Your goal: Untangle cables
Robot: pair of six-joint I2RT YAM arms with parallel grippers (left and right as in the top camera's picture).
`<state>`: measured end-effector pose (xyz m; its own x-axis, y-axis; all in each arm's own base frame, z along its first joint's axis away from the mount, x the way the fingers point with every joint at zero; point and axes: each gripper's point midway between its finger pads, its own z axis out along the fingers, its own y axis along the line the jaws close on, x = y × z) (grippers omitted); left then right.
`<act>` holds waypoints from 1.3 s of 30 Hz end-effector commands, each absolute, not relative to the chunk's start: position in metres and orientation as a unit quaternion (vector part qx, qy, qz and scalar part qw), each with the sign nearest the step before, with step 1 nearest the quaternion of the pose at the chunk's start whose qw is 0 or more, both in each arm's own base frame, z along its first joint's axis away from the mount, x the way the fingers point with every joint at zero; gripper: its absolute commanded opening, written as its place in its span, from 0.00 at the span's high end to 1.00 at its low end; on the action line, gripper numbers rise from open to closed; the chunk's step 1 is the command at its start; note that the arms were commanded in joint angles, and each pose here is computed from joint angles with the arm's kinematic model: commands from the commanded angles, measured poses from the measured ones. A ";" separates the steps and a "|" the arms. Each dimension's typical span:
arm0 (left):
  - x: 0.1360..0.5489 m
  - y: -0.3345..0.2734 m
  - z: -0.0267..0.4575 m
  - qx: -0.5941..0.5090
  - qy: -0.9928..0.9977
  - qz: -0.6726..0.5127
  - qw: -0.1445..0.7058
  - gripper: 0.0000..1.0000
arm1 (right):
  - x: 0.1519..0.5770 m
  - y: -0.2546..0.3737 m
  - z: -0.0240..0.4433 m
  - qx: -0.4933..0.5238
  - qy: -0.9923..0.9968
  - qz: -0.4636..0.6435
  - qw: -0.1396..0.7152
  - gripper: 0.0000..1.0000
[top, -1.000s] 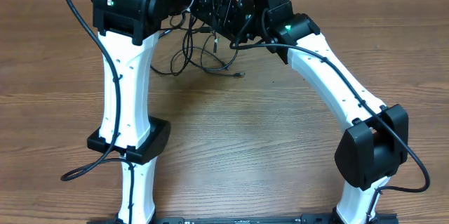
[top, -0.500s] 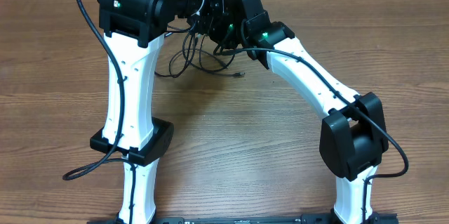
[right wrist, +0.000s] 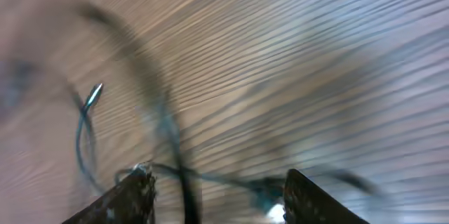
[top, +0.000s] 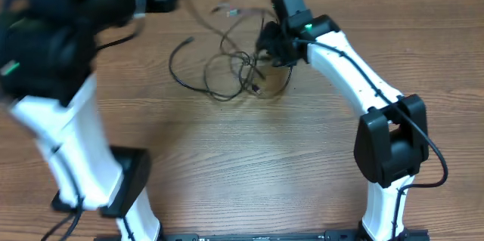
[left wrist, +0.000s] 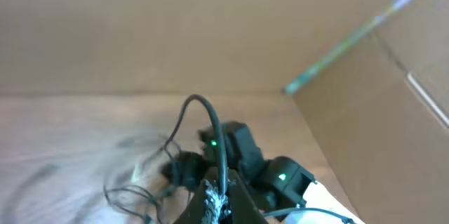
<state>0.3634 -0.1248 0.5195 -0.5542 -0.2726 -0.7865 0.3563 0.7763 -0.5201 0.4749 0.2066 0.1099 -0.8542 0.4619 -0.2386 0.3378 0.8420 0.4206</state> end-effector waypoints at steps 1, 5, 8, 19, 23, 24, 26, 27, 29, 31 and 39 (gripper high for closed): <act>0.348 -0.105 0.537 0.014 0.801 -0.334 0.496 0.96 | 0.472 0.186 0.098 0.178 0.958 0.151 0.166 0.43; 0.347 -0.086 0.548 0.002 0.791 -0.326 0.518 0.96 | 0.459 0.172 0.080 0.160 0.968 0.129 0.142 0.44; 0.345 -0.078 0.560 0.010 0.776 -0.335 0.535 0.96 | 0.448 0.168 0.064 0.158 0.973 0.119 0.122 0.46; 0.329 -0.044 0.651 0.029 0.662 -0.342 0.667 0.96 | 0.438 0.209 0.103 -0.001 0.965 0.229 0.128 0.21; 0.311 -0.022 0.695 0.017 0.600 -0.321 0.733 0.96 | 0.431 0.225 0.146 -0.064 0.945 0.282 0.151 0.16; 0.305 -0.017 0.706 0.014 0.582 -0.316 0.749 0.96 | 0.430 0.227 0.155 -0.068 0.942 0.289 0.158 0.16; 0.290 -0.010 0.730 0.018 0.544 -0.306 0.782 0.96 | 0.428 0.227 0.165 -0.071 0.939 0.292 0.167 0.15; 0.280 -0.008 0.742 0.027 0.522 -0.298 0.799 0.96 | 0.426 0.229 0.168 -0.074 0.938 0.297 0.165 0.14; 0.269 -0.007 0.756 0.036 0.495 -0.286 0.820 0.96 | 0.421 0.234 0.169 -0.078 0.935 0.308 0.157 0.14; 0.262 -0.008 0.763 0.041 0.482 -0.279 0.830 0.96 | 0.417 0.236 0.167 -0.079 0.936 0.310 0.147 0.15; 0.311 -0.031 0.716 0.048 0.564 -0.332 0.755 0.96 | 0.386 0.278 0.174 -0.200 0.904 0.352 0.139 0.21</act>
<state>0.2821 -0.0241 0.7312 0.2042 -0.4561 -0.8662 0.5333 0.7939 -0.2923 0.4042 0.2488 0.1583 -0.9452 -0.1180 -0.3045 -0.2822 0.7645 0.5796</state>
